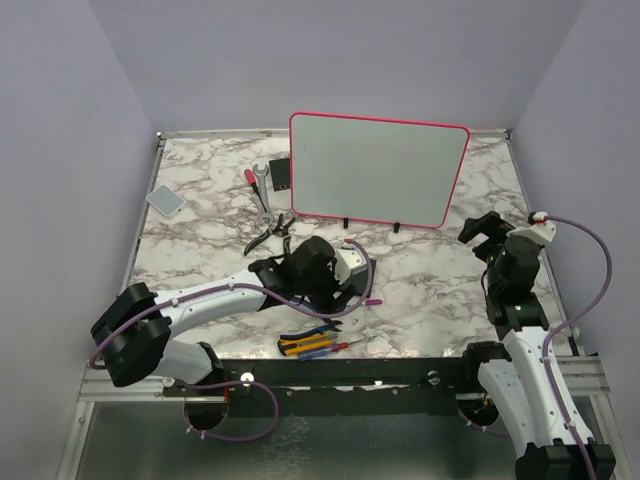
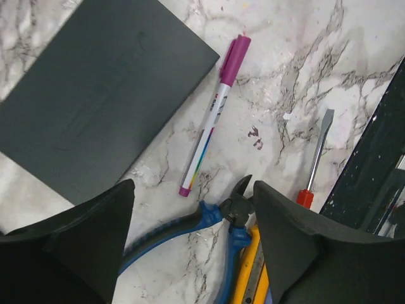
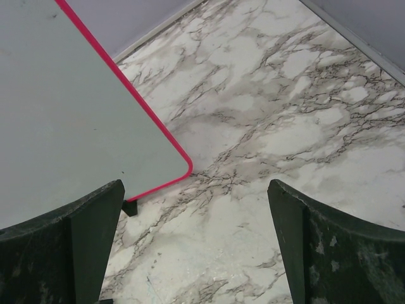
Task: Write a sentence on the whiteboard
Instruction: Open the whiteboard marker at the center of the board.
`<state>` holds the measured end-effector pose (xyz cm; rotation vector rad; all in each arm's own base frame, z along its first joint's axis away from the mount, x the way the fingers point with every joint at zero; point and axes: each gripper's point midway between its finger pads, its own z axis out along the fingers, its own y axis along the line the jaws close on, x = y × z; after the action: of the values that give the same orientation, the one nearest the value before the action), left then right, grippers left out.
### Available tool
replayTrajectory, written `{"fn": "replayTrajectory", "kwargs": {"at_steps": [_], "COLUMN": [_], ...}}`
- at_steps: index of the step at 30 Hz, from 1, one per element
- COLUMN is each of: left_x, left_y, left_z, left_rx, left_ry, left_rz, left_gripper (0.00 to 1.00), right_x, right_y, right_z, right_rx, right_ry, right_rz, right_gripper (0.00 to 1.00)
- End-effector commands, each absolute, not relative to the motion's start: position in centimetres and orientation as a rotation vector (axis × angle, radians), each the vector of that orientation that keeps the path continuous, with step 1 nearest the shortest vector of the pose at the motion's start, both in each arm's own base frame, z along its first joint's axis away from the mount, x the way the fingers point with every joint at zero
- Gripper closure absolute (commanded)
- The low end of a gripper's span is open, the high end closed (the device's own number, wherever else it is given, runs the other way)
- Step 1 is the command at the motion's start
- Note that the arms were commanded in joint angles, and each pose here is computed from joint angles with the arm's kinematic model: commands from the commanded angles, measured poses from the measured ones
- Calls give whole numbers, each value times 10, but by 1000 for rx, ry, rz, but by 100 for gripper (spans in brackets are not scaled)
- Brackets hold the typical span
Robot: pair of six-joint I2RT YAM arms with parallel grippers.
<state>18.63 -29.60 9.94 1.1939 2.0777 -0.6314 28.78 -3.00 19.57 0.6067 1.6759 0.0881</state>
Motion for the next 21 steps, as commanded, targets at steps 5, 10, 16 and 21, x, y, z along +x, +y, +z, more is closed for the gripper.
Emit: {"fn": "replayTrajectory", "kwargs": {"at_steps": [5, 10, 16, 21], "left_x": [157, 162, 169, 171], "left_y": [-306, -305, -305, -306], "left_z": [67, 57, 47, 43], "left_rx": [1399, 1394, 1374, 1363], "left_ry": [2131, 2156, 2181, 2193], "left_rz": [-608, -497, -413, -371], "left_gripper": [34, 45, 56, 62], "right_x": [290, 290, 291, 291], "right_y": [-30, -30, -30, -30], "right_z": [205, 205, 205, 205], "right_rx": [606, 606, 604, 604], "right_ry": [1657, 1656, 1661, 1659], "right_rz": [96, 96, 95, 97], "right_gripper": [0, 0, 0, 0]}}
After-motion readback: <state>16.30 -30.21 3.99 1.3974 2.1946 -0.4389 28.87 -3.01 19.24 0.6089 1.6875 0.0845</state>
